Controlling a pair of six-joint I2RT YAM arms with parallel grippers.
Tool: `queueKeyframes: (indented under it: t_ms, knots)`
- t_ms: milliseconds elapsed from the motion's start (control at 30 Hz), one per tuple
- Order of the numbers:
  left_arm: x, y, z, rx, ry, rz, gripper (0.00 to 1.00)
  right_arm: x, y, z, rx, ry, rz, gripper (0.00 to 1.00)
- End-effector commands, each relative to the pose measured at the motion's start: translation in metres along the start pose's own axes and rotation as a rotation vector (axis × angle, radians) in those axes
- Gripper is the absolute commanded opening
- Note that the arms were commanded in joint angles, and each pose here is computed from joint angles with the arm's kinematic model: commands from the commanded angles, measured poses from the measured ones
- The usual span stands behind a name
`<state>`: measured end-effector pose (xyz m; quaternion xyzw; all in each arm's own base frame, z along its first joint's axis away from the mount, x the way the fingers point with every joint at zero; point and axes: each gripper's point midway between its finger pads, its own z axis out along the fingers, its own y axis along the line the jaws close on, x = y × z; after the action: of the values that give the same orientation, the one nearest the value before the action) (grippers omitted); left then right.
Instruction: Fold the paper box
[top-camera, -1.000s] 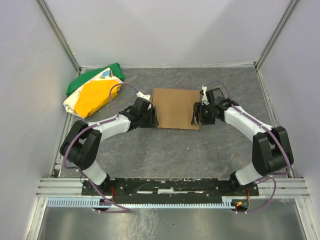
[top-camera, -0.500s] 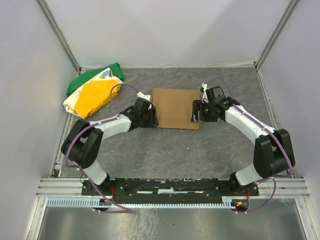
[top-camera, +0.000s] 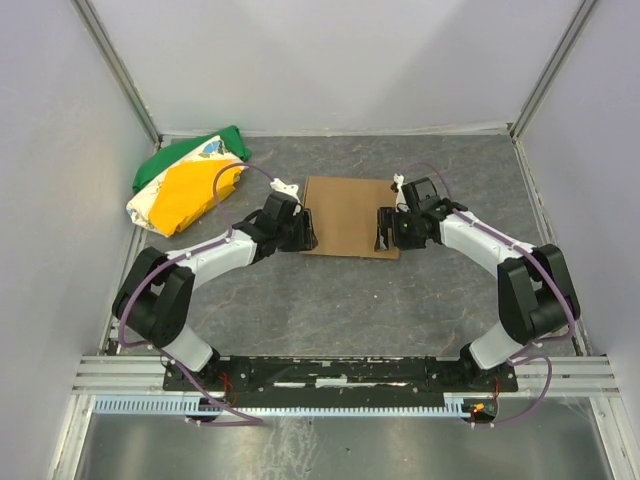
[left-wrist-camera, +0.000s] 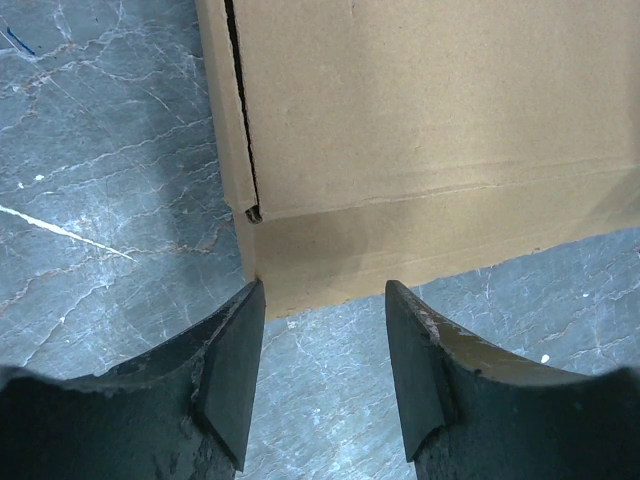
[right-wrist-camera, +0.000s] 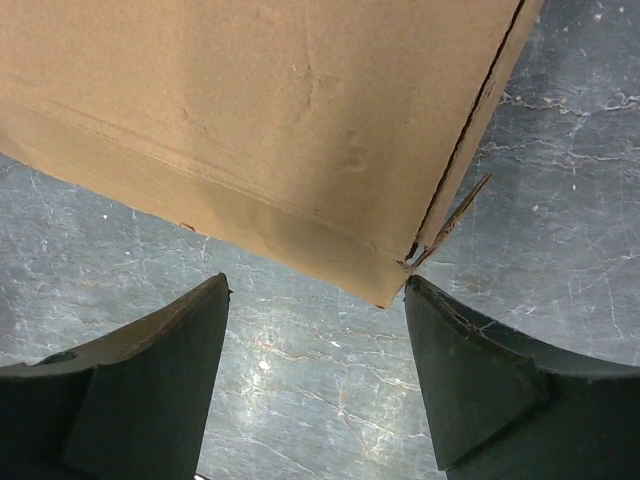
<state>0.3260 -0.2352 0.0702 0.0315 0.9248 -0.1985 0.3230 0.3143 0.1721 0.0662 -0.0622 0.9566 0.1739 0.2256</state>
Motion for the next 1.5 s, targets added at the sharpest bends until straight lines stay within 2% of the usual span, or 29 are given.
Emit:
queueKeyframes:
  t_ms: [0, 233, 700, 800, 1067, 1467]
  knots:
    - [-0.011, -0.011, -0.002, 0.036, -0.031, -0.001, 0.59, -0.007, -0.002, 0.001, 0.029, -0.026, -0.004, 0.79]
    - [-0.002, -0.003, 0.007, 0.006, -0.006, 0.007, 0.58, -0.002, -0.007, 0.01, 0.055, -0.011, -0.005, 0.79]
    - [-0.011, 0.011, -0.007, -0.07, -0.064, 0.017, 0.59, -0.006, -0.012, 0.008, 0.091, -0.038, -0.002, 0.79]
    - [-0.015, 0.011, -0.006, -0.067, -0.088, 0.015, 0.6, -0.008, -0.011, 0.01, 0.08, -0.044, -0.002, 0.79]
    - [-0.007, 0.004, 0.015, -0.021, -0.063, -0.001, 0.59, -0.012, -0.002, 0.011, 0.032, -0.058, -0.002, 0.79]
    - [-0.015, -0.009, 0.013, 0.048, -0.096, 0.004, 0.58, -0.015, 0.006, 0.012, -0.011, -0.077, -0.011, 0.77]
